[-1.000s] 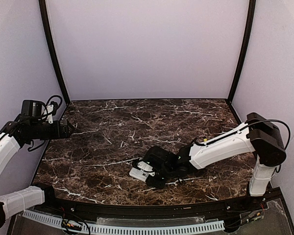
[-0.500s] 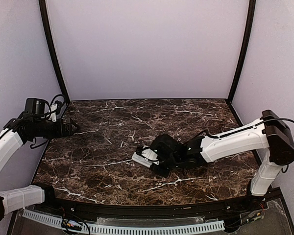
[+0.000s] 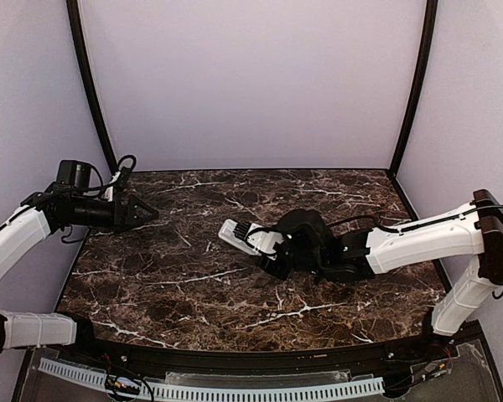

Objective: Unload the batteries from the remote control

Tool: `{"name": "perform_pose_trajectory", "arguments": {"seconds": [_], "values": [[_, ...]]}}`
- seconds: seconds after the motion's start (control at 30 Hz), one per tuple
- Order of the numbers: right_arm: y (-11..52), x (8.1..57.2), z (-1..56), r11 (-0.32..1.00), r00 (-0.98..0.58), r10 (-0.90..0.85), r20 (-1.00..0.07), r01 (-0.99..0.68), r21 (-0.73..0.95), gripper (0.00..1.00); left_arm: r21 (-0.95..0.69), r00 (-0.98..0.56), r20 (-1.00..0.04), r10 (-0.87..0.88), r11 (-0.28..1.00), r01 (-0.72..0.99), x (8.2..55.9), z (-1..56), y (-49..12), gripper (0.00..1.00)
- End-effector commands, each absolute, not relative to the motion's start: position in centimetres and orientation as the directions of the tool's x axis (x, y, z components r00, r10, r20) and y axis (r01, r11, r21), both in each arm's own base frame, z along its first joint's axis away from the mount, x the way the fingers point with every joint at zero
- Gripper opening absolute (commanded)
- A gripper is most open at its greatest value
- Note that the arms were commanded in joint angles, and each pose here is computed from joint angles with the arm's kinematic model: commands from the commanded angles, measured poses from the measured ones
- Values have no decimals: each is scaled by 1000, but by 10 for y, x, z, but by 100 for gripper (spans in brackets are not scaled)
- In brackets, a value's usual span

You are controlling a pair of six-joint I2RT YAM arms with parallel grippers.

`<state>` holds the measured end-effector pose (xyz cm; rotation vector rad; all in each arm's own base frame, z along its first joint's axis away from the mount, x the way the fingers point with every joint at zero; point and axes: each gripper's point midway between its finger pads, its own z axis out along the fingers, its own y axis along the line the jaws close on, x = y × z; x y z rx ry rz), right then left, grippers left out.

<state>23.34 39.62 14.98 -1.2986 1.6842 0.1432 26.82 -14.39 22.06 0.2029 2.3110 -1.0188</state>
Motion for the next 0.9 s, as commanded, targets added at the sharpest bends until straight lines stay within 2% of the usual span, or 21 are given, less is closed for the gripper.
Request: {"name": "perform_pose_trajectory", "arguments": {"seconds": [0.0, 0.23, 0.33, 0.7, 0.87], "values": [[408, 245, 189, 450, 138, -618, -774, -746, -492, 0, -666, -806, -592, -12, 570, 481, 254, 239, -184, 91], [415, 241, 204, 438, 173, -593, -786, -750, -495, 0, -687, -811, -585, 30, 512, 515, 254, 239, -214, 89], [418, 236, 204, 420, 185, -590, -786, -761, -495, 0, -702, -825, -563, 51, 496, 510, 255, 236, -226, 85], [435, 210, 203, 330, 261, -565, -783, -798, -505, 0, -731, -829, -515, 219, 393, 558, 238, 228, -289, 82], [438, 206, 208, 318, 283, -552, -785, -798, -512, 0, -746, -834, -479, 273, 375, 551, 230, 217, -302, 74]]}}
